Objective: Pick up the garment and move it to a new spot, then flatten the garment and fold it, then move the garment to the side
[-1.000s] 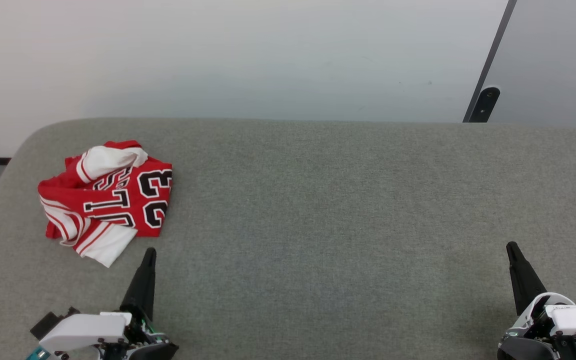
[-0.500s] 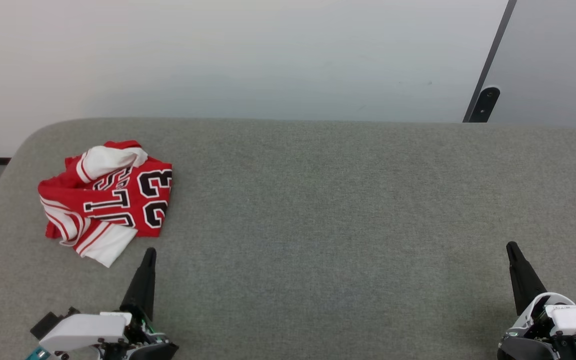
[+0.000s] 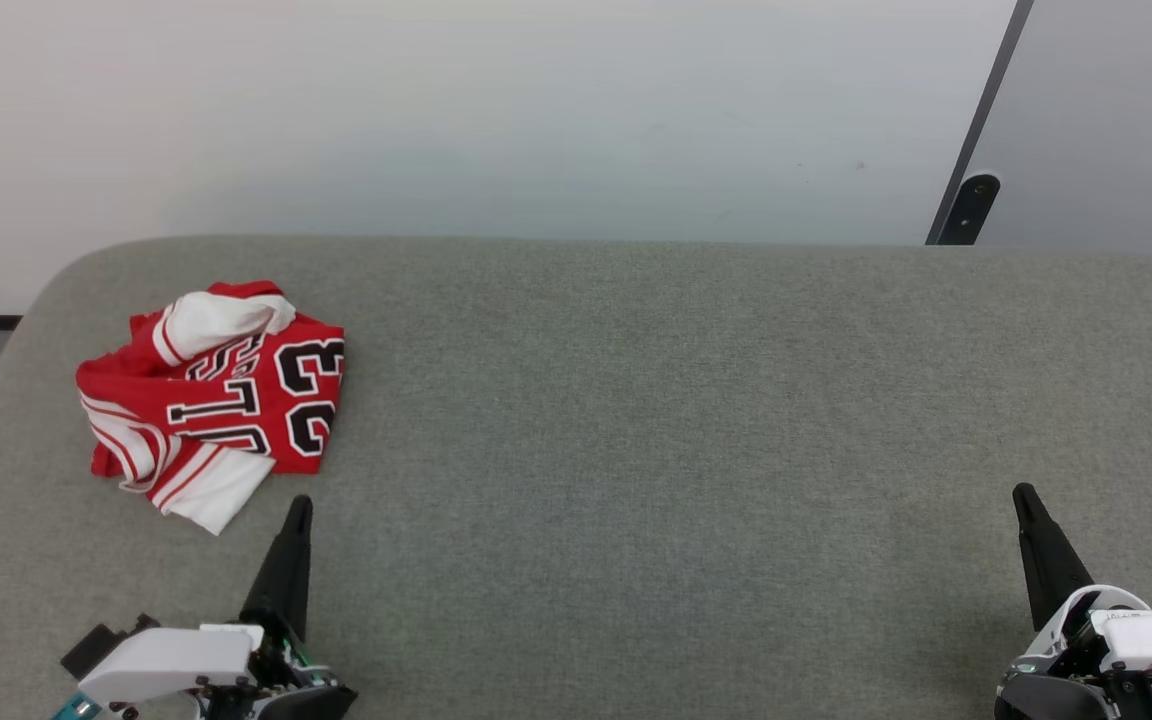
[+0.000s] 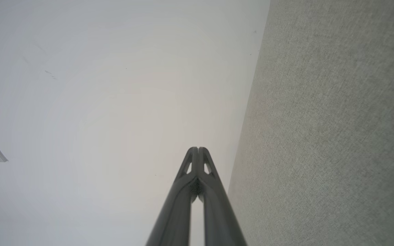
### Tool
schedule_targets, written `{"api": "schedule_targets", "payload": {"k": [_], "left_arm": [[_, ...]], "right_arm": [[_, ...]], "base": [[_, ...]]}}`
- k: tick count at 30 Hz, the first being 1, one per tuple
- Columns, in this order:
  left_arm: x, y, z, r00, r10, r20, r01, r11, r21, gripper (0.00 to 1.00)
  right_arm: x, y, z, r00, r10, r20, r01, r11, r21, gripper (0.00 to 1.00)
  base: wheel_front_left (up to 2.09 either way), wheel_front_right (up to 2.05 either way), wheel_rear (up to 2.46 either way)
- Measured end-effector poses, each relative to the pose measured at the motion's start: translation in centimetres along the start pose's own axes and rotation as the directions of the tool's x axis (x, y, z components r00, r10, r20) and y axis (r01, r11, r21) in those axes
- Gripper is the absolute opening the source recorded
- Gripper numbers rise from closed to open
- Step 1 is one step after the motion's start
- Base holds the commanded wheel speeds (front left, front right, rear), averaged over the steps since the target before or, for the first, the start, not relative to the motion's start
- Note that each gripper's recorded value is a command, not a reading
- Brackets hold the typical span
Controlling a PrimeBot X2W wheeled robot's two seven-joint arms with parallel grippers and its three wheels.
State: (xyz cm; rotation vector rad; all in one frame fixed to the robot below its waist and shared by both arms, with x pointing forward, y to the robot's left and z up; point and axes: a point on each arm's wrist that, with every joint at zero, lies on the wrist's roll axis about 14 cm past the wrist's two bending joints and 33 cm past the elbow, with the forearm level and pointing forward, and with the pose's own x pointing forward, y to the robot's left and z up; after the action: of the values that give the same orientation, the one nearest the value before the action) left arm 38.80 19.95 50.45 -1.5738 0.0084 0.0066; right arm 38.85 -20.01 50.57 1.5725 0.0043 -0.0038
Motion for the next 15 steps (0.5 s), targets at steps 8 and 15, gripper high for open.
{"api": "schedule_targets", "payload": {"k": [8, 15], "left_arm": [[0.0, 0.0, 0.0, 1.0, 0.0, 0.0, 0.0, 1.0, 0.0, 0.0], [-1.2, 2.6, -0.3, 0.997, 0.078, -0.001, -0.078, 0.997, -0.014, 1.0]], "right_arm": [[0.0, 0.0, 0.0, 1.0, 0.0, 0.0, 0.0, 1.0, 0.0, 0.0], [-1.0, -2.4, 0.0, 0.998, -0.07, 0.004, 0.07, 0.998, 0.009, 1.0]], "base": [[0.0, 0.0, 0.0], [0.0, 0.0, 0.0]]}}
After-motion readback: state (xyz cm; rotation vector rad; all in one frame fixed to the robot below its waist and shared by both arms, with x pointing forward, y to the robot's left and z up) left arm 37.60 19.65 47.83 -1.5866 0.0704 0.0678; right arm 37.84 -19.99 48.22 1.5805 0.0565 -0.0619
